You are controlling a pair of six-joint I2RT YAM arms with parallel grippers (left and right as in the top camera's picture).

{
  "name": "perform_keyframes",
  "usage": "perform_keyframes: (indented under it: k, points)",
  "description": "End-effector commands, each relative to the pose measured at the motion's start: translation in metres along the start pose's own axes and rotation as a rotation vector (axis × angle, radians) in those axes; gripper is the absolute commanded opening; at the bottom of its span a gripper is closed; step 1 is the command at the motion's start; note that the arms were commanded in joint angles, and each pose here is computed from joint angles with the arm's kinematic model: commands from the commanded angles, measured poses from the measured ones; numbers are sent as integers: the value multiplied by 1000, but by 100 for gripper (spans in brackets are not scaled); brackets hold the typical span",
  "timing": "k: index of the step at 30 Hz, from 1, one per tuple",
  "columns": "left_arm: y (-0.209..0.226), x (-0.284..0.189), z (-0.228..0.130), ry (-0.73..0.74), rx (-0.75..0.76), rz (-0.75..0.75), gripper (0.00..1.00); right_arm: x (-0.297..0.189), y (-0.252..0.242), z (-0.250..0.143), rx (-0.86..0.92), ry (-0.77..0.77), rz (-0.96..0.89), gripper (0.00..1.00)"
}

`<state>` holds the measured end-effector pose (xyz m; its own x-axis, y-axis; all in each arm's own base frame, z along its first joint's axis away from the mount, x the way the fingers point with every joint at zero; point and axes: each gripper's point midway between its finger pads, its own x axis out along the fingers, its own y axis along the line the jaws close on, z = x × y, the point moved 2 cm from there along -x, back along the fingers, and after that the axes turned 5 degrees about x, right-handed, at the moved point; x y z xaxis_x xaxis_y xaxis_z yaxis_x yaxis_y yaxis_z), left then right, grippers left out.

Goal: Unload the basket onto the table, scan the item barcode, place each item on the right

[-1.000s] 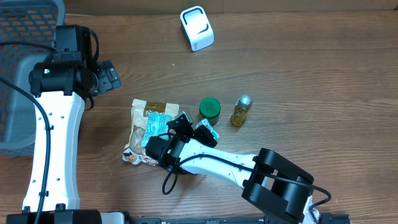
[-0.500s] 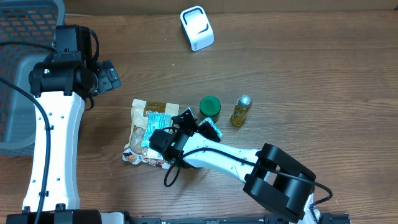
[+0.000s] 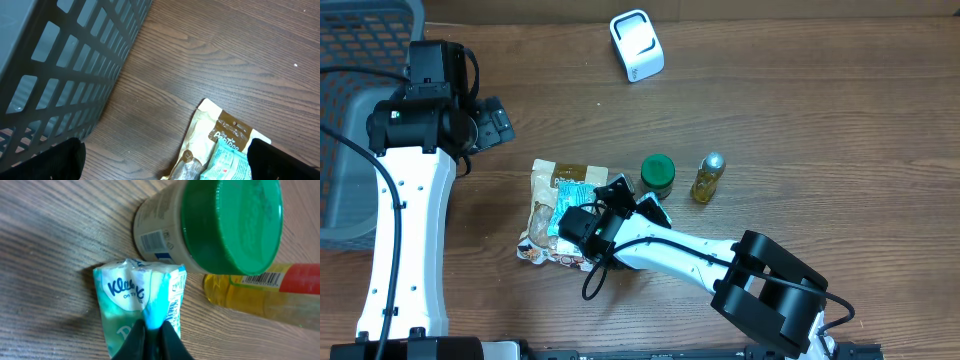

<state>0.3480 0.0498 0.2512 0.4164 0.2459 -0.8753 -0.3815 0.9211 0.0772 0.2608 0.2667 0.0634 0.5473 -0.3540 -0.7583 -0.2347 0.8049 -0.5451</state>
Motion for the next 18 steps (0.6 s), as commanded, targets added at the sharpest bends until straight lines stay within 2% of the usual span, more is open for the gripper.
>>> perform_keyframes:
  k: [1,8,18]
  points:
    - [3,-4,3,-17,7,10,99,4,1,-3,10,15,5,11]
    - [3,-4,3,-17,7,10,100,3,15,-1,43,24,82,18]
    - [3,-4,3,-17,7,10,99,5,7,8,74,27,77,22]
